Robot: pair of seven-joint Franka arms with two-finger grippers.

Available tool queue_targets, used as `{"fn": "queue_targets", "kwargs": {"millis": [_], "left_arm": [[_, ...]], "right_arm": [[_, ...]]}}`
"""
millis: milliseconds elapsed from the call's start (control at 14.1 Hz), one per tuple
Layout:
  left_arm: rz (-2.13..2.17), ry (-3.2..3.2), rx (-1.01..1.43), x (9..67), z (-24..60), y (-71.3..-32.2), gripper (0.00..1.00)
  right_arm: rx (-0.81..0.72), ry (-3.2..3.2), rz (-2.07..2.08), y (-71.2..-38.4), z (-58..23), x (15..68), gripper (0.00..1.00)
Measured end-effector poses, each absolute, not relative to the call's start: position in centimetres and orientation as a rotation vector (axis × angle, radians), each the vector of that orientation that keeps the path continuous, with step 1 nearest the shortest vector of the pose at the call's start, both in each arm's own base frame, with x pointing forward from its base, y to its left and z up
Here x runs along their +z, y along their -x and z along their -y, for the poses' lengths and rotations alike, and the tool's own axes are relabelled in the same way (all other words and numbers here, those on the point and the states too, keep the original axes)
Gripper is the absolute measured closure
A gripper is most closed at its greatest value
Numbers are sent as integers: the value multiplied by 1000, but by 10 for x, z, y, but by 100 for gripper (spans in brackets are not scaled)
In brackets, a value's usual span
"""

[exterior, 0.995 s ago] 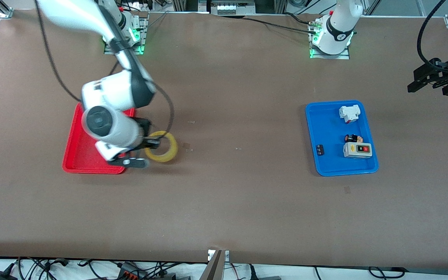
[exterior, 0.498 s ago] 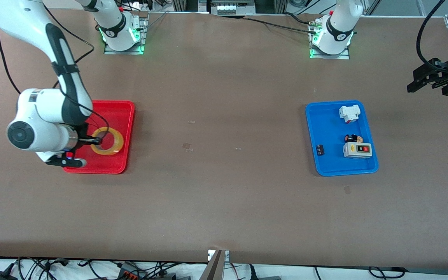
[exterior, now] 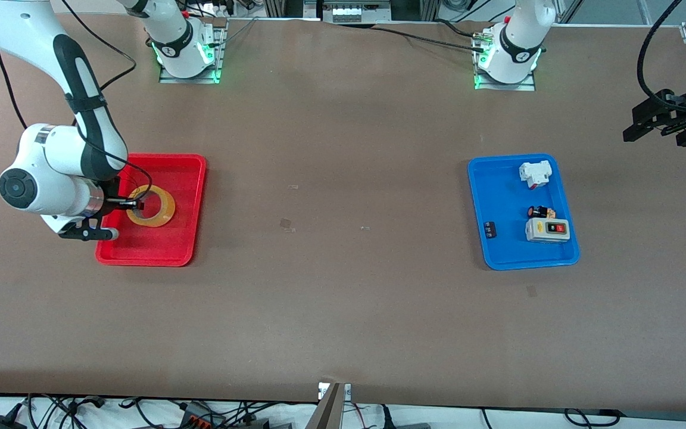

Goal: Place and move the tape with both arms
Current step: 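Carry the tape with the right gripper and lower it into the red tray, then open the right gripper and lift it away from the tape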

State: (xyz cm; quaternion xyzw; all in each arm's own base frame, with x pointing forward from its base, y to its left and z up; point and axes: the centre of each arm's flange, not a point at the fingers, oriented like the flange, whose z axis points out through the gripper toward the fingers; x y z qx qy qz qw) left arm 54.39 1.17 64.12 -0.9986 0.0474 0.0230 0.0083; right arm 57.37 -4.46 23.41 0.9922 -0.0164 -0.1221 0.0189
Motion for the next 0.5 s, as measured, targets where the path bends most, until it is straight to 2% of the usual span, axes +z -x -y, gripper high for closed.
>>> {"fn": "queue_targets", "kwargs": {"millis": [355,427,498], "left_arm": [[-154,3120,77,640,-10,-545,0],[-155,3120,81,638,-9,-546,0],[-156,3120,84,637,-9,-546,0]], "right_arm": [[-362,-3052,-2,-569,42,227,79],[-365,-3052,-1,-567,42,225,74],[-367,-3052,1,-567,42,226,61]]}}
